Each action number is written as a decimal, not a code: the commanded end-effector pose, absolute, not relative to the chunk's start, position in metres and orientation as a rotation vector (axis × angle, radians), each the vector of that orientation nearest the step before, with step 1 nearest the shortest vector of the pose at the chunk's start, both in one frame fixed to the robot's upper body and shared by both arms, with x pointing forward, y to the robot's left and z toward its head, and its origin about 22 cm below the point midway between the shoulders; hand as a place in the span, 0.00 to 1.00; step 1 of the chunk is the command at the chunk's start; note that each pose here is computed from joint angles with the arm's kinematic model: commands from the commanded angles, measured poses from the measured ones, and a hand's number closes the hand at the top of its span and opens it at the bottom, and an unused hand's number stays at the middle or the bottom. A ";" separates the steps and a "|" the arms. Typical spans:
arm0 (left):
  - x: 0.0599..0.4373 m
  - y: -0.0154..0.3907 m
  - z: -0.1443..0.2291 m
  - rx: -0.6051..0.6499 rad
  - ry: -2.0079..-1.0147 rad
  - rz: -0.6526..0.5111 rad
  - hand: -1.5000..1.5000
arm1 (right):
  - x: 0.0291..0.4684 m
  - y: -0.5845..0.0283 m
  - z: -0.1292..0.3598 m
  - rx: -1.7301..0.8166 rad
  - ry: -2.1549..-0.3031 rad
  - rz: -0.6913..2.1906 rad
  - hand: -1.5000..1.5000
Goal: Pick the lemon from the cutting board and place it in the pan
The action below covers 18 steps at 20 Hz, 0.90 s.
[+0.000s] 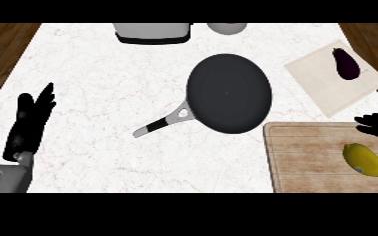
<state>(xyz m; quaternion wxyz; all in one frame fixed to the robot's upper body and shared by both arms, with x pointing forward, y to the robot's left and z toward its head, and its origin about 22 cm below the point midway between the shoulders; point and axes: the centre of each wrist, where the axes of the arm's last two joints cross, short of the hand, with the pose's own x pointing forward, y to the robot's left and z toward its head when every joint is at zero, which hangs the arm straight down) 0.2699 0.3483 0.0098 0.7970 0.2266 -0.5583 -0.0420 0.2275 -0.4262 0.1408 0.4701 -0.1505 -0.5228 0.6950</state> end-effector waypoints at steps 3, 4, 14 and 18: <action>0.270 0.342 0.013 0.487 -1.188 -0.096 0.50 | 0.233 -0.447 0.120 -0.395 -1.224 1.727 0.00; 0.275 0.353 0.018 0.519 -1.199 -0.080 0.50 | 0.213 -0.431 0.108 -0.402 -1.241 1.752 0.00; 0.277 0.340 0.011 0.492 -1.202 -0.080 0.50 | 0.236 -0.428 0.077 -0.449 -1.171 1.798 0.00; 0.263 0.354 0.005 0.502 -1.178 -0.082 0.50 | 0.238 -0.437 0.082 -0.444 -1.185 1.795 0.00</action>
